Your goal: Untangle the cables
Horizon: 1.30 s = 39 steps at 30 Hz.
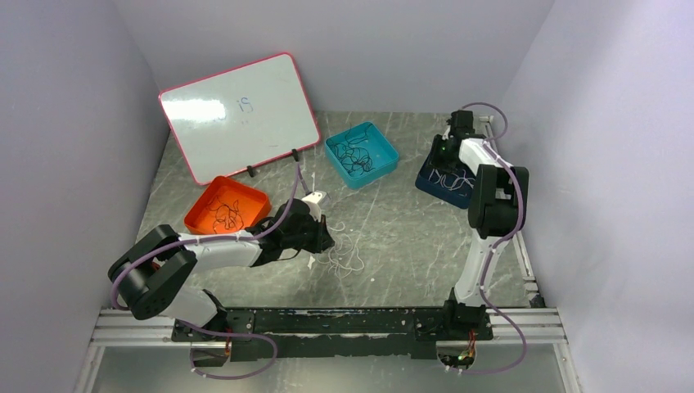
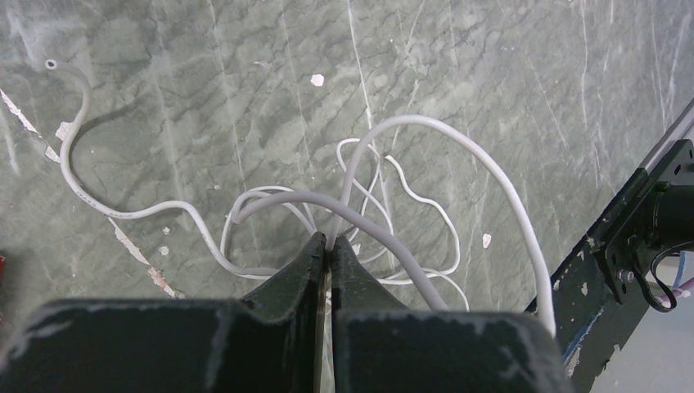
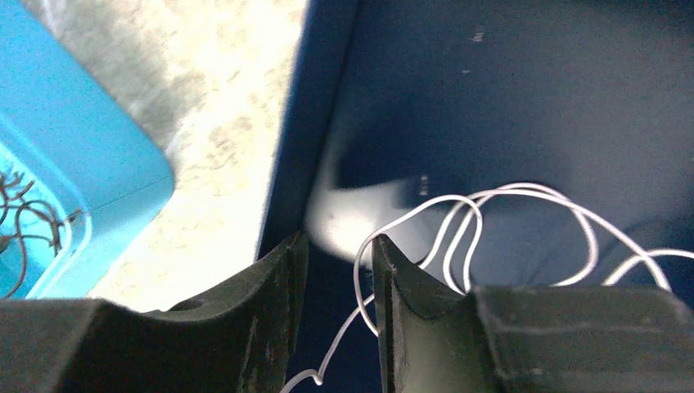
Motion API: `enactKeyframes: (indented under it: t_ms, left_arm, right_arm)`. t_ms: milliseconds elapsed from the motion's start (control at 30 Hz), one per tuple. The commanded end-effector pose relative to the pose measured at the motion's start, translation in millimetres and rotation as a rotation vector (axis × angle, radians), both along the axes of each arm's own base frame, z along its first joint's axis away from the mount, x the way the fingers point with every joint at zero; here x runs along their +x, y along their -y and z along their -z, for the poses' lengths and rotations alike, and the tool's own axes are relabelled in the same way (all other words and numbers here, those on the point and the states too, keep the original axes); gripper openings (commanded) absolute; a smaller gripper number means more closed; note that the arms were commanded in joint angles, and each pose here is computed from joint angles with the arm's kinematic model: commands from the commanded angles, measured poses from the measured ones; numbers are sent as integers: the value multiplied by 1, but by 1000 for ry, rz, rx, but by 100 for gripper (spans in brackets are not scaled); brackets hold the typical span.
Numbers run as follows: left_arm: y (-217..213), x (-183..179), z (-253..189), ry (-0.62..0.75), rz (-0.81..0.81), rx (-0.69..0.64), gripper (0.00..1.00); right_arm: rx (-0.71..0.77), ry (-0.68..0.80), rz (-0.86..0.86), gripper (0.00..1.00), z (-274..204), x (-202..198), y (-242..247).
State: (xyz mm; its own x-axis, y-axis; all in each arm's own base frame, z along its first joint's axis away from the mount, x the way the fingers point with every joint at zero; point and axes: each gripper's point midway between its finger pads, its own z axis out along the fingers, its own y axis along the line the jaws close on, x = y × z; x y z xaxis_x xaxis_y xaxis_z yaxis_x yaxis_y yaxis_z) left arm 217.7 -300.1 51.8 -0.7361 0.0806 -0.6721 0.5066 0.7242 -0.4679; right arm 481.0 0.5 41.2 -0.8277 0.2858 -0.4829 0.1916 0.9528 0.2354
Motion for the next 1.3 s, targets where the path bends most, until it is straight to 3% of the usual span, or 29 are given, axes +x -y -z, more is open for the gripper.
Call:
enactKeyframes:
  t_ms: [0, 433, 733, 933, 1033, 1133, 1267]
  left_arm:
    - [6, -1, -10, 25, 15, -41, 7]
    - [5, -2, -6, 20, 17, -29, 7]
    - [6, -3, -6, 15, 20, -37, 7]
    - [7, -2, -7, 18, 27, -30, 7]
    - [7, -2, -7, 17, 28, -29, 7]
    - [7, -2, -6, 13, 27, -28, 7]
    - [7, -3, -4, 8, 30, -25, 7]
  right_arm:
    - [63, -7, -101, 38, -1, 0, -26]
    - [257, 57, -262, 39, -42, -6, -85]
    - [-19, 126, -135, 51, -93, 5, -35]
    - [-162, 118, -62, 67, -105, 5, -7]
    - [-223, 107, -35, 69, -107, 4, 5]
    - [-217, 123, -41, 68, -115, 3, 3]
    - [-94, 137, -120, 66, -129, -1, -23]
